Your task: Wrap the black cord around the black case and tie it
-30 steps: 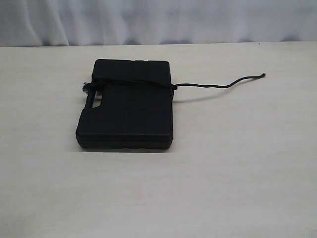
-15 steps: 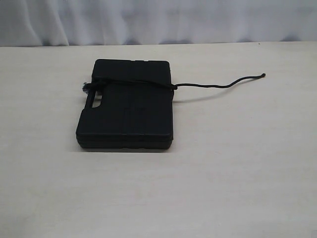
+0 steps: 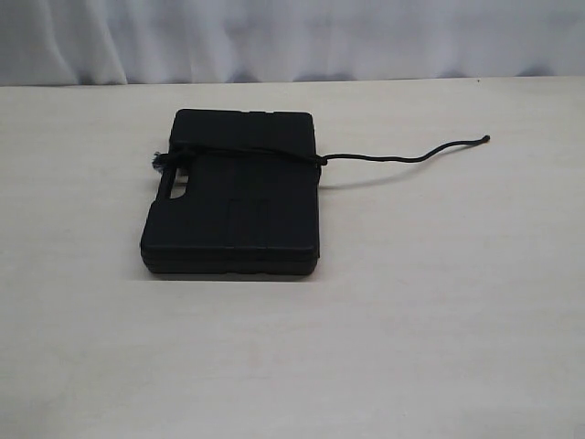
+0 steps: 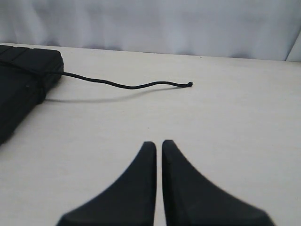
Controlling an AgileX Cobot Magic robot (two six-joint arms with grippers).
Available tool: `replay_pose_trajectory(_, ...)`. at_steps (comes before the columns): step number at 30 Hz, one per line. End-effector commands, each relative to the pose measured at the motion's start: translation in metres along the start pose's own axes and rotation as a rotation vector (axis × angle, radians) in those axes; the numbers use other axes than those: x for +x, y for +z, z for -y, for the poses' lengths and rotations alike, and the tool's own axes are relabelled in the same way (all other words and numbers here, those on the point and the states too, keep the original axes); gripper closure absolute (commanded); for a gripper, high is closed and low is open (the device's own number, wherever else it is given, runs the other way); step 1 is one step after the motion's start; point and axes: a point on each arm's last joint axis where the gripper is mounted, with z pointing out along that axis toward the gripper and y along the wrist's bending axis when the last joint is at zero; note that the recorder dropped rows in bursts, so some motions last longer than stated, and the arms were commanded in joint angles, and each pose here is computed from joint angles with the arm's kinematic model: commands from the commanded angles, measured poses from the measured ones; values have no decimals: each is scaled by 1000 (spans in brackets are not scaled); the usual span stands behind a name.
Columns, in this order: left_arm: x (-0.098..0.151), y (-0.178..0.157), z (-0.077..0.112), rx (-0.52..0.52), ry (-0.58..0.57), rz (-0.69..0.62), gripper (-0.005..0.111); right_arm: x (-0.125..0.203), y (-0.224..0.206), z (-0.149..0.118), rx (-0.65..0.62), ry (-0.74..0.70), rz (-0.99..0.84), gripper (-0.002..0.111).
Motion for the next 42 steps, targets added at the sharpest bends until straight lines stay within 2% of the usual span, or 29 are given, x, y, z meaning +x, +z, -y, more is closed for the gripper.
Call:
replay_pose_trajectory(1,0,0,0,6,-5,8,107,2,0,0,4,15,-9,104)
replay_pose_trajectory(42,0,0,0,6,-4,8,107,2,0,0,4,24,-9,104)
